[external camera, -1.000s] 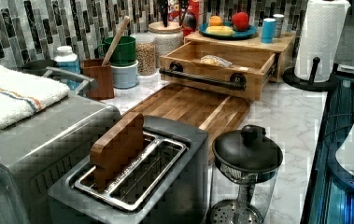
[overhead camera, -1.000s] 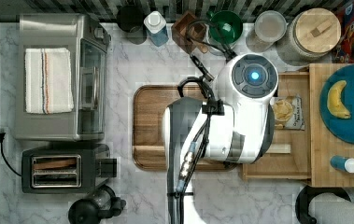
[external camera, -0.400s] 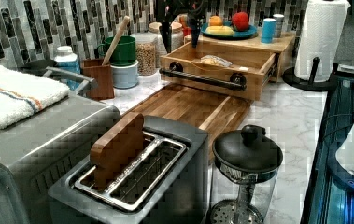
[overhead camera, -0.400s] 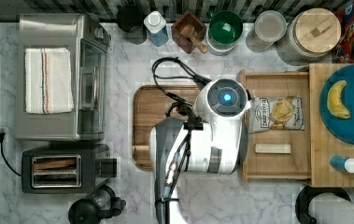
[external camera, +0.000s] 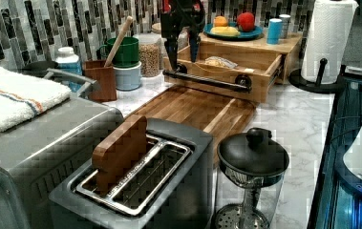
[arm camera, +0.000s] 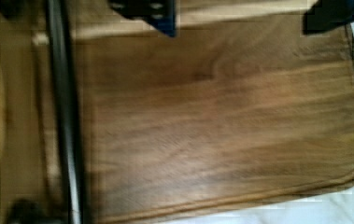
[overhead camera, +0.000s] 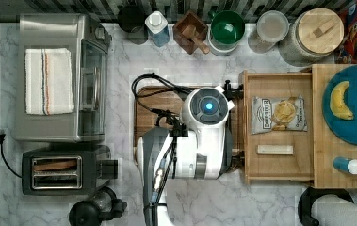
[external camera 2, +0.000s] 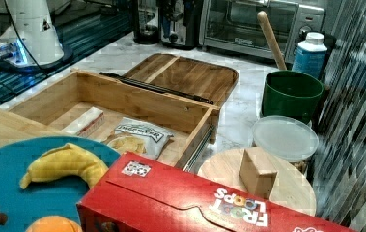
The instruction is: Close the drawer.
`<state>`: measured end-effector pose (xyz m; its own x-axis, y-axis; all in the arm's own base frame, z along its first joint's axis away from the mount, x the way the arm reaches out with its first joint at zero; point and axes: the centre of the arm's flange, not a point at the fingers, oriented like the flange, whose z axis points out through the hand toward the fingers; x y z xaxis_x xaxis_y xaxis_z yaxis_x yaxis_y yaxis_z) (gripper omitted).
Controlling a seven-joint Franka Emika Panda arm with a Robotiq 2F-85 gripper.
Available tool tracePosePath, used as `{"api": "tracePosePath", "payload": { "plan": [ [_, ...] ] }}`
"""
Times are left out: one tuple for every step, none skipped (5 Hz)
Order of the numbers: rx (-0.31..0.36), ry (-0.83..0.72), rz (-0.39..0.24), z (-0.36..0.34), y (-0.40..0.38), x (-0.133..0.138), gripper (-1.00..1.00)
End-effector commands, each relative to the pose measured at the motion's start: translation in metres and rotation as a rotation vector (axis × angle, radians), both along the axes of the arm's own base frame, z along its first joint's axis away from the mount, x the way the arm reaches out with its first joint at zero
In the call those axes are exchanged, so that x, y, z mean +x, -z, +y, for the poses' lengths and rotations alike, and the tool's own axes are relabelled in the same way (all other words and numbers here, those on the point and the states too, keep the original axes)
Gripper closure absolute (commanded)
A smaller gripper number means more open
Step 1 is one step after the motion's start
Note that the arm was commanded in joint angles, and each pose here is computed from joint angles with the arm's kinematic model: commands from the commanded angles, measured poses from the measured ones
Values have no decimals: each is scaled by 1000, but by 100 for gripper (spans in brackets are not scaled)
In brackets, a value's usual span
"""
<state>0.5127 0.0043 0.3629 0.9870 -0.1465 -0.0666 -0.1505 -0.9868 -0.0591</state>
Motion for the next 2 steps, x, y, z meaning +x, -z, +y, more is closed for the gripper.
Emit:
{"api": "tracePosePath", "payload": {
  "plan": [
    [-25,-114,-115,20,68,-21,100],
    [-25,-133,-119,7,93,-19,100]
  ]
}}
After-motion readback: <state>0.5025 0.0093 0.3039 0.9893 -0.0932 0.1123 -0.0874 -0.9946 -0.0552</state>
